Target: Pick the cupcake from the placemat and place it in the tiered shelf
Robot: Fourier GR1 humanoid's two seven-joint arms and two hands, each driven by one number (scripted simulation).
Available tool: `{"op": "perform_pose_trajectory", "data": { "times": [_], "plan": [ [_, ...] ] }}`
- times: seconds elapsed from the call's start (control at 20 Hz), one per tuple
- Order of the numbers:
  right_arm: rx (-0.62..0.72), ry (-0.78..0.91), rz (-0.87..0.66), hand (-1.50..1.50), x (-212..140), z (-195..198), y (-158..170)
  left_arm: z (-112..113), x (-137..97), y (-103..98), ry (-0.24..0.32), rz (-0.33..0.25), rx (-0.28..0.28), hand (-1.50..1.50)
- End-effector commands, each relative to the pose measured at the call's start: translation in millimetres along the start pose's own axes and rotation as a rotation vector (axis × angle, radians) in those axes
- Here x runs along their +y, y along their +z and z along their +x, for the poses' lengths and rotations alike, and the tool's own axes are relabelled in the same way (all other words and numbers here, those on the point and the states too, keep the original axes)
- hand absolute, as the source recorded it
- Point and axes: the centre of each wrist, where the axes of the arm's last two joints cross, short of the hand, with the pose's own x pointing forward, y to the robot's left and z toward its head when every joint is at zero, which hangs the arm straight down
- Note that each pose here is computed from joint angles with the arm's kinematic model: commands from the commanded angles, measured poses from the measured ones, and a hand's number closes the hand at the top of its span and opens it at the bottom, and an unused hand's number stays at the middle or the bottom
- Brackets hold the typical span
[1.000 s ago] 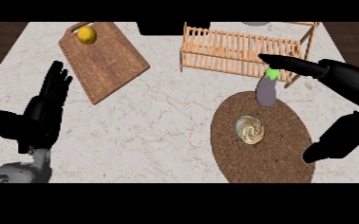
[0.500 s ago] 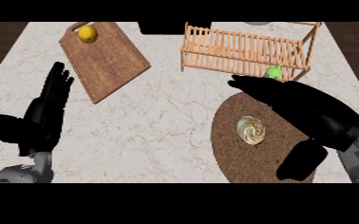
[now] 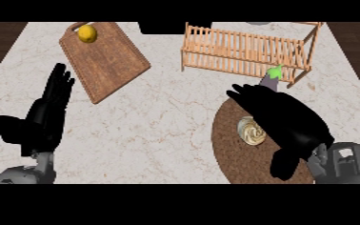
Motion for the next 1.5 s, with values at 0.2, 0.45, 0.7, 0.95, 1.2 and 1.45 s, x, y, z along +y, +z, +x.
{"op": "perform_pose_trajectory", "data": {
  "times": [0.2,0.45,0.7,0.95,1.2,1.45],
  "plan": [
    [0.061,0.007,-0.004,-1.50,24.0,-24.4,-27.9,7.8,3.2,-15.3,0.002,-0.003,0.008,0.00],
    [0.051,0.010,0.007,-1.50,35.0,-17.9,-34.7,-9.2,13.6,-14.3,0.003,0.009,0.004,0.00],
    [0.068,0.033,0.045,-1.50,53.3,-27.7,-43.0,-11.6,-0.7,-15.2,0.001,-0.004,0.007,0.00],
    [0.057,0.022,0.004,-1.50,67.9,-42.8,-31.5,3.4,6.3,1.0,-0.005,0.000,0.003,0.00],
    [0.030,-0.006,0.005,-1.50,79.1,-49.9,-48.6,-0.5,15.9,4.0,0.005,0.003,0.002,0.00],
    [0.005,0.003,0.008,-1.50,106.7,-65.1,-65.0,-3.5,-4.2,-2.9,-0.002,0.012,0.003,0.00]
  ]
}}
